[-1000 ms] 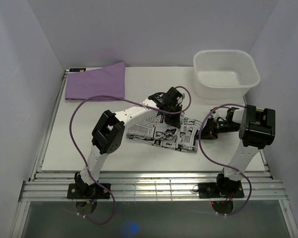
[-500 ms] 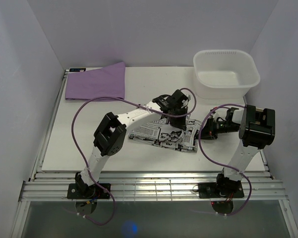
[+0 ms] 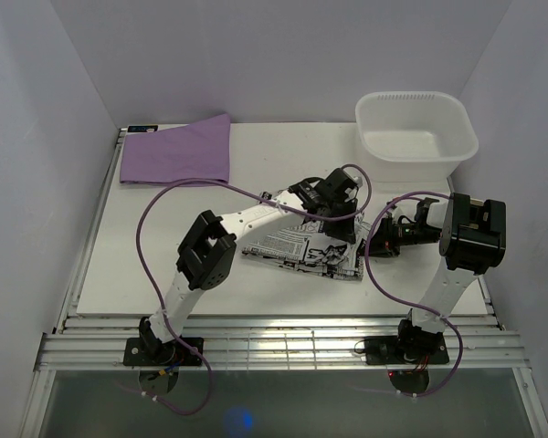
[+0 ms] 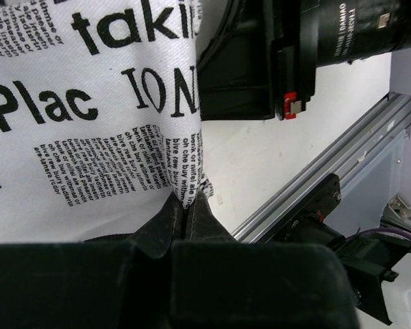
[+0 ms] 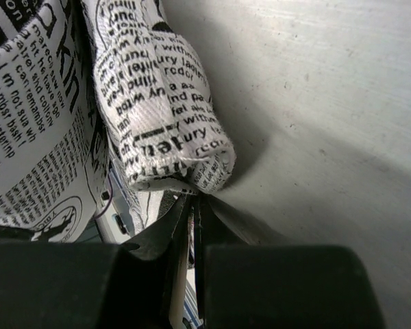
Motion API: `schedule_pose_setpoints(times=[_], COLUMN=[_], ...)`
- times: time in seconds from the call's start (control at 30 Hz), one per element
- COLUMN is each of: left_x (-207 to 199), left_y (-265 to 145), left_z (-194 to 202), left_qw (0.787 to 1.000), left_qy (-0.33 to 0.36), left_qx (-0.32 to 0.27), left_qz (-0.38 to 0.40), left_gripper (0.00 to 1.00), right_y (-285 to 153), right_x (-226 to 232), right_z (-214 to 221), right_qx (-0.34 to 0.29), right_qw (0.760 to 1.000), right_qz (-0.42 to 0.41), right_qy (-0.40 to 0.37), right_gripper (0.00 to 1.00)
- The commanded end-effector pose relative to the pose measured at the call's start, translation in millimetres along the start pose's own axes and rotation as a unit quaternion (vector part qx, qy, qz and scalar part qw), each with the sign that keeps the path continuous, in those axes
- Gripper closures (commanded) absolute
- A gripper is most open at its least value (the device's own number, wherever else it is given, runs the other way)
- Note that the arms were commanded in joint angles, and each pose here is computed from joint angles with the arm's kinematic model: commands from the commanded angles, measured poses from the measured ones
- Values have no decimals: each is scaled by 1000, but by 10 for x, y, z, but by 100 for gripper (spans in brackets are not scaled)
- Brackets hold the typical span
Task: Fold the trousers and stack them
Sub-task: Fold the trousers
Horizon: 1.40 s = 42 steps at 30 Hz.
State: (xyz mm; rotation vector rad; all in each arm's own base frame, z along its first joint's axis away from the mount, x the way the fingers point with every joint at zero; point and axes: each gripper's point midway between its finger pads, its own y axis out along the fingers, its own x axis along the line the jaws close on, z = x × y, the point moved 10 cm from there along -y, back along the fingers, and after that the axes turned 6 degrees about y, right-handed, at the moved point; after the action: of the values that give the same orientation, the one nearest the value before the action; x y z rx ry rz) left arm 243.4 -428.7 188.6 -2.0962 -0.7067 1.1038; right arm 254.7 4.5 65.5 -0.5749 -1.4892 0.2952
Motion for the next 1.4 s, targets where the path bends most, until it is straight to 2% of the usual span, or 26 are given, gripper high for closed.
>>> schedule_pose_setpoints(times=[0.0, 0.5, 0.6, 0.73, 0.83, 0.87, 0.9, 0.97, 1.0, 1.03, 1.07, 1.1, 1.13, 1.2, 1.23, 1.27, 1.33, 1.37], left_x=[-227, -283, -282, -227, -66, -13, -1, 191, 169, 307, 408, 461, 546, 763, 892, 1009, 1354, 1397], left_y=[-19, 188, 223, 228, 146, 99, -45, -193, -422, -557, -645, -766, -1070, -1268, -1577, -1696, -1855, -1939], left_z=[-126, -165, -159, -125, -102, -112, -152, -192, -253, -324, -302, -321, -397, -337, -365, -335, -218, -159], left_qw=[999, 998, 998, 998, 998, 999, 998, 999, 998, 997, 997, 996, 992, 990, 983, 975, 965, 955], left_qy=[2, -13, -20, -17, -21, -20, -9, -6, 4, 14, 20, 32, 58, 66, 76, 101, 93, 97], left_qx=[-25, -26, -27, -21, -12, -11, -20, -26, -44, -57, -56, -62, -83, -83, -96, -100, -101, -97], left_qz=[47, 62, 61, 57, 49, 49, 53, 43, 51, 47, 48, 56, 77, 92, 138, 170, 224, 262], left_gripper=[100, 94, 83, 74, 49, 44, 35, 26, 17, 14, 11, 10, 7, 6, 6, 6, 7, 10], right_y=[75, 83, 84, 68, -4, -51, -114, -296, -390, -523, -610, -752, -847, -1016, -1051, -1059, -990, -919], right_x=[-100, -86, -84, -67, -35, -26, 12, 53, 73, 95, 128, 223, 292, 530, 640, 777, 1077, 1197], right_z=[-3, 0, -4, -39, -57, -112, -97, -219, -258, -243, -272, -382, -367, -468, -491, -474, -520, -498], right_qx=[1, 3, 3, 3, 4, 2, 9, -3, -8, -8, -10, -23, -20, -39, -44, -44, -38, -31], right_qw=[999, 999, 999, 999, 999, 997, 997, 994, 991, 992, 991, 985, 986, 977, 974, 976, 969, 970], right_qz=[31, 25, 23, 24, 37, 48, 55, 76, 82, 84, 89, 95, 96, 102, 95, 71, 45, 14], right_qy=[-26, -25, -24, -31, -39, -60, -57, -78, -104, -93, -102, -141, -138, -182, -199, -203, -239, -240], right_gripper=[92, 92, 92, 92, 91, 90, 88, 84, 77, 71, 64, 49, 43, 37, 36, 36, 35, 35])
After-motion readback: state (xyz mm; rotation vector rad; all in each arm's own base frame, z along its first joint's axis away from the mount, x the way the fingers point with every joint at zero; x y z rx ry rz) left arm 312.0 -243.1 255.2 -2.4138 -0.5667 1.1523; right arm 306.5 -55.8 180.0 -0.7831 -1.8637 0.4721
